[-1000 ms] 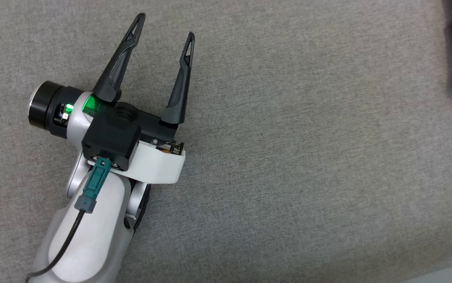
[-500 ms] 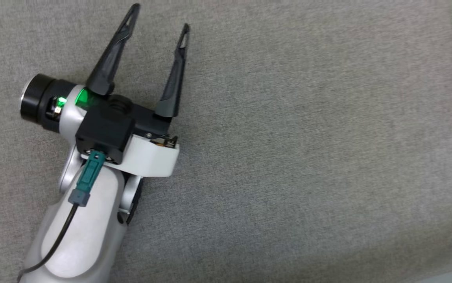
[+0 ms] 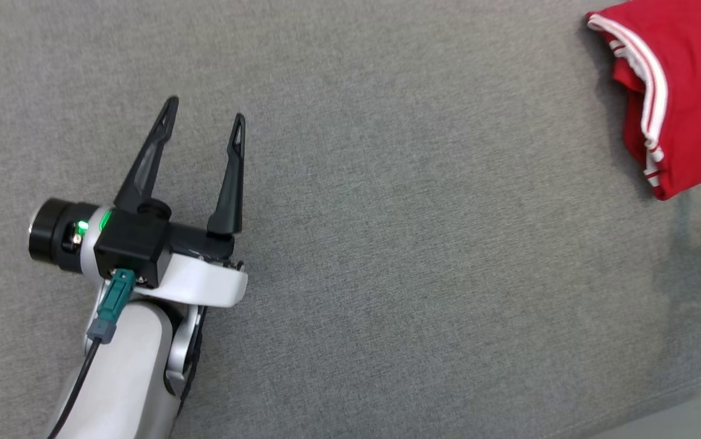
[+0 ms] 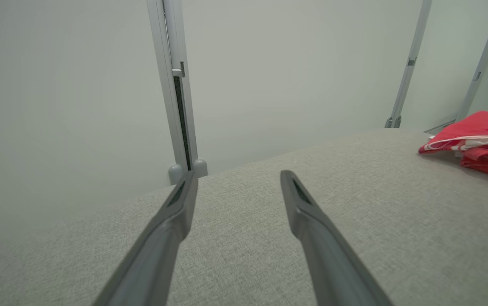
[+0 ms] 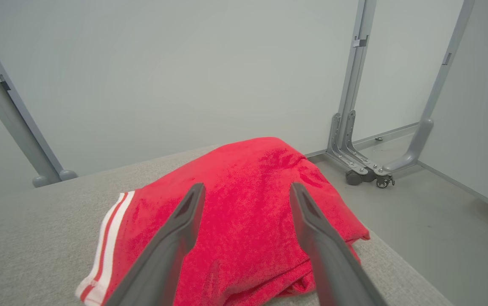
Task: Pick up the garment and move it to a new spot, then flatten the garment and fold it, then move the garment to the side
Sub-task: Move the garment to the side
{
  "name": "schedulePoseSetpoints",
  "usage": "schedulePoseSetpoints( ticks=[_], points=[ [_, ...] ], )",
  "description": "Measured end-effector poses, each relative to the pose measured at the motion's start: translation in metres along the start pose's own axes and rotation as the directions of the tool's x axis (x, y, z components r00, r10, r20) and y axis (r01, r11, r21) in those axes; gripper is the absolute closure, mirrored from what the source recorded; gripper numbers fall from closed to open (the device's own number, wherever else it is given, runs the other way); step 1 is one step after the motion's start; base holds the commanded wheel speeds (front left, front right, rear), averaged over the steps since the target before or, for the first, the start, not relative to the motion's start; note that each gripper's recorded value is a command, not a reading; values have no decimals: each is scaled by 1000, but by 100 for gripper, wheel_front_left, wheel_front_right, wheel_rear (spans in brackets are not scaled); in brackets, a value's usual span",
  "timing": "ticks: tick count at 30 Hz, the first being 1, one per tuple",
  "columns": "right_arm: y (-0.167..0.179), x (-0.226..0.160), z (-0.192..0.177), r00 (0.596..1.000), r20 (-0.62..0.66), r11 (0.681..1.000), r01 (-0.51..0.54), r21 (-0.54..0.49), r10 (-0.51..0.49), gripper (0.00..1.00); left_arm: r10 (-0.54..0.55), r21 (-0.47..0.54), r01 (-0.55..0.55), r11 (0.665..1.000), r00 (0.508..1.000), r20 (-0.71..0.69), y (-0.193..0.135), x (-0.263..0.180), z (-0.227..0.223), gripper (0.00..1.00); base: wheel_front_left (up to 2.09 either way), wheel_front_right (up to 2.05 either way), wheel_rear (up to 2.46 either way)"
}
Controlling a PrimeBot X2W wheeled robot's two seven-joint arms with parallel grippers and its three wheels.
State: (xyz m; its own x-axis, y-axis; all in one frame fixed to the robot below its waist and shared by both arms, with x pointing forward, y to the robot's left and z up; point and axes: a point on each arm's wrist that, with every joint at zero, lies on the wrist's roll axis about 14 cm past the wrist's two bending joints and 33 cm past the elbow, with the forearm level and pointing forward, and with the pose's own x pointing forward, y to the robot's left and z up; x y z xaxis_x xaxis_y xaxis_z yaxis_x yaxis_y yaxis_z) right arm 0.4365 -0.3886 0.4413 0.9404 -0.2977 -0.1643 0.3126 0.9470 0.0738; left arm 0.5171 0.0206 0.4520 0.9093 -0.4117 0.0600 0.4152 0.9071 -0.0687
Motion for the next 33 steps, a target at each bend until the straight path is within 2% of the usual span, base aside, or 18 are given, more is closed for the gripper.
schedulePoseSetpoints(
  ticks=[2, 6, 12, 21, 27, 33],
  points=[
    [16, -21, 3, 999, 37, 999, -28, 22, 27, 0, 12, -13, -12, 1000, 1000, -4, -2, -9, 5, 0, 0, 0, 0],
    [38, -37, 3, 996, 55, 997, -78, 23, 77, 0, 44, -21, -44, 999, 999, -8, 2, -21, 10, 0, 0, 0, 0],
    [99, -54, -4, 972, 65, 973, -229, 41, 226, 0, 169, -21, -169, 985, 985, -23, 31, -56, 17, 0, 0, 0, 0],
    [163, -69, 11, 914, 64, 916, -401, 5, 400, 0, 389, 16, -388, 921, 921, -37, 82, -130, 31, 0, 0, 0, 0],
    [179, -89, 22, 895, 68, 897, -441, -4, 441, 0, 430, 28, -429, 903, 903, -26, 87, -166, 43, 0, 0, 0, 0],
    [179, -112, 29, 891, 65, 894, -448, -13, 448, 0, 441, 30, -440, 897, 897, -36, 83, -191, 47, 0, 0, 0, 0]
  ],
)
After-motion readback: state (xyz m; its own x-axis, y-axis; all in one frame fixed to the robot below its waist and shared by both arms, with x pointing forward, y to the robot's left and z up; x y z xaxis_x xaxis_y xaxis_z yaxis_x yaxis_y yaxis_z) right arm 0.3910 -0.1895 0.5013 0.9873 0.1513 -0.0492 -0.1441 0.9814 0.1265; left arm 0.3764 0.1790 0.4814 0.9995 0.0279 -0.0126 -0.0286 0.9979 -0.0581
